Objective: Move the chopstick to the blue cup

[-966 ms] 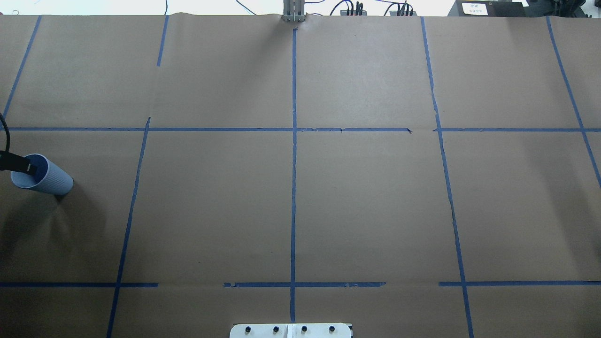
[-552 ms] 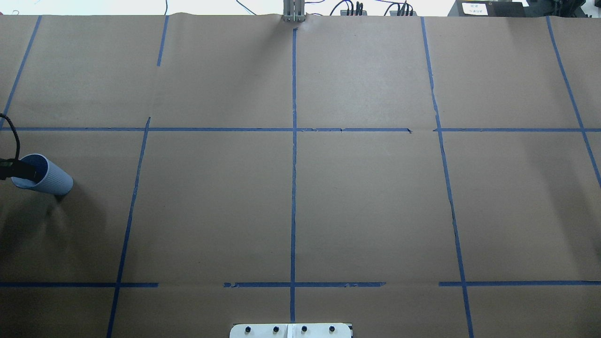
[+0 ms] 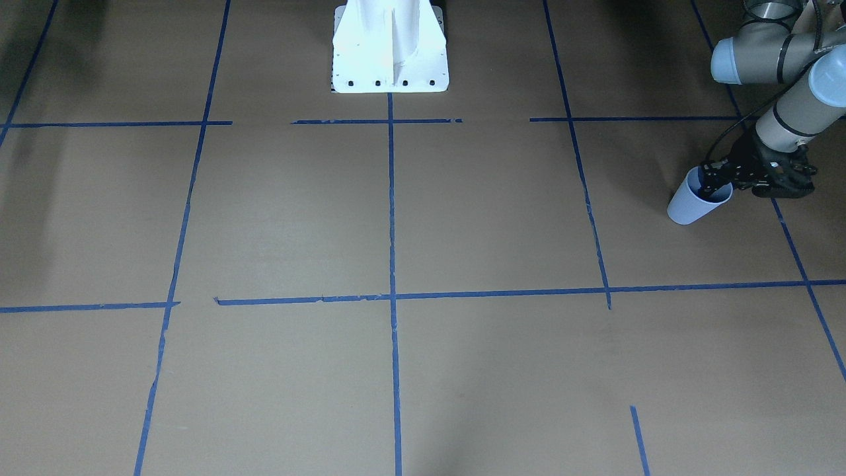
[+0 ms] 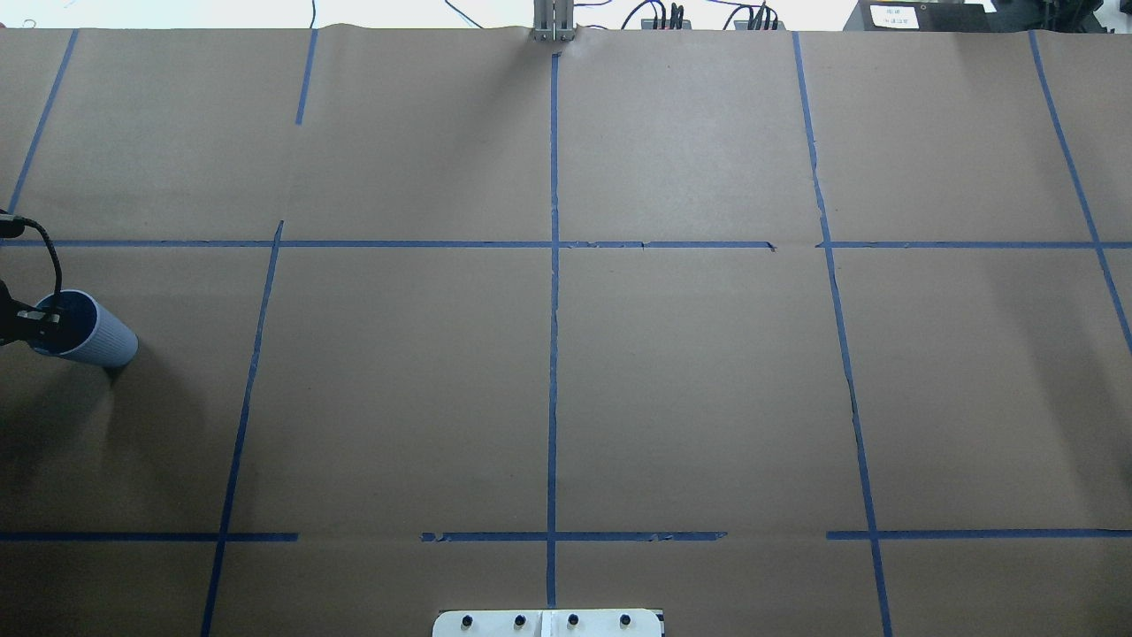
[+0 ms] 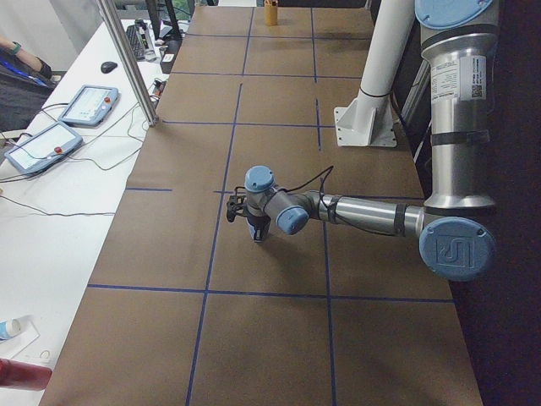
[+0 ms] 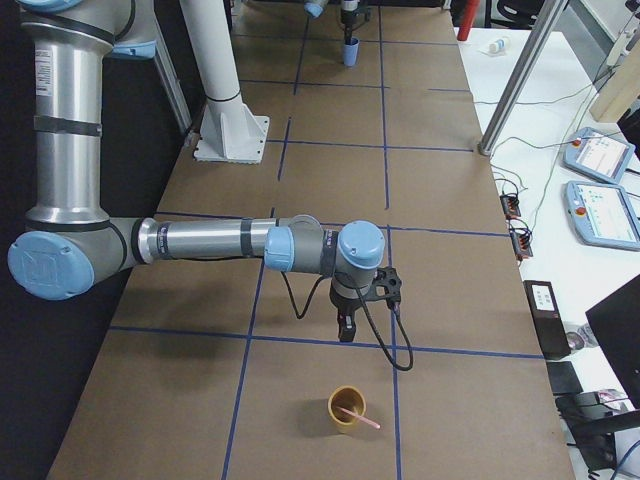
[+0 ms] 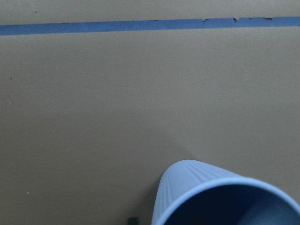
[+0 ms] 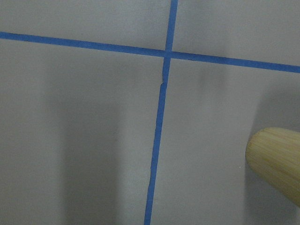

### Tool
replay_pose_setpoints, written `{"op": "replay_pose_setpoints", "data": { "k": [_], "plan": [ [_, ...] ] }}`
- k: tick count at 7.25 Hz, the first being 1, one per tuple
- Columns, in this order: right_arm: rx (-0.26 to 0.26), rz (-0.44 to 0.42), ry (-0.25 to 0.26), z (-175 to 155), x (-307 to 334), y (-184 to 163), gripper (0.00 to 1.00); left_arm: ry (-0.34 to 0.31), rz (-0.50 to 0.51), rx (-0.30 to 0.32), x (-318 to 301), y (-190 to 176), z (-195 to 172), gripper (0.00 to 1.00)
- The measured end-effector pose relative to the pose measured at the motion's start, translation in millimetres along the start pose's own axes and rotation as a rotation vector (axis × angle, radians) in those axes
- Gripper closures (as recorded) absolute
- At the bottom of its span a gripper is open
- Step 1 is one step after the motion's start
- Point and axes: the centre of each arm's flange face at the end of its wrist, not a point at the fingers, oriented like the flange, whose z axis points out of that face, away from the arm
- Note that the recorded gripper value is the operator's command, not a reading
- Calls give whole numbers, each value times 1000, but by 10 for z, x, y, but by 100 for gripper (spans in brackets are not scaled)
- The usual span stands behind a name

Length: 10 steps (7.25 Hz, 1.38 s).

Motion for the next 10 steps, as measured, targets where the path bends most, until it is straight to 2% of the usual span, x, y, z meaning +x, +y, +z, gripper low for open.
{"op": "replay_pose_setpoints", "data": {
  "k": [3,6,7,9,10],
  "plan": [
    [0,0,0,2,-2,0,0,6,-1,-9,425,-316,-113,100],
    [-1,0,0,4,-6,-2,0,6,-36,-29,1598,-904,-505,100],
    [-1,0,0,3,-7,-2,0,29,-74,-42,2169,-927,-507,100],
    [-1,0,0,6,-5,-1,0,81,-174,-75,3512,-692,-392,100],
    [-2,1,0,10,0,-1,0,88,-217,-69,4075,-610,-377,100]
  ]
}}
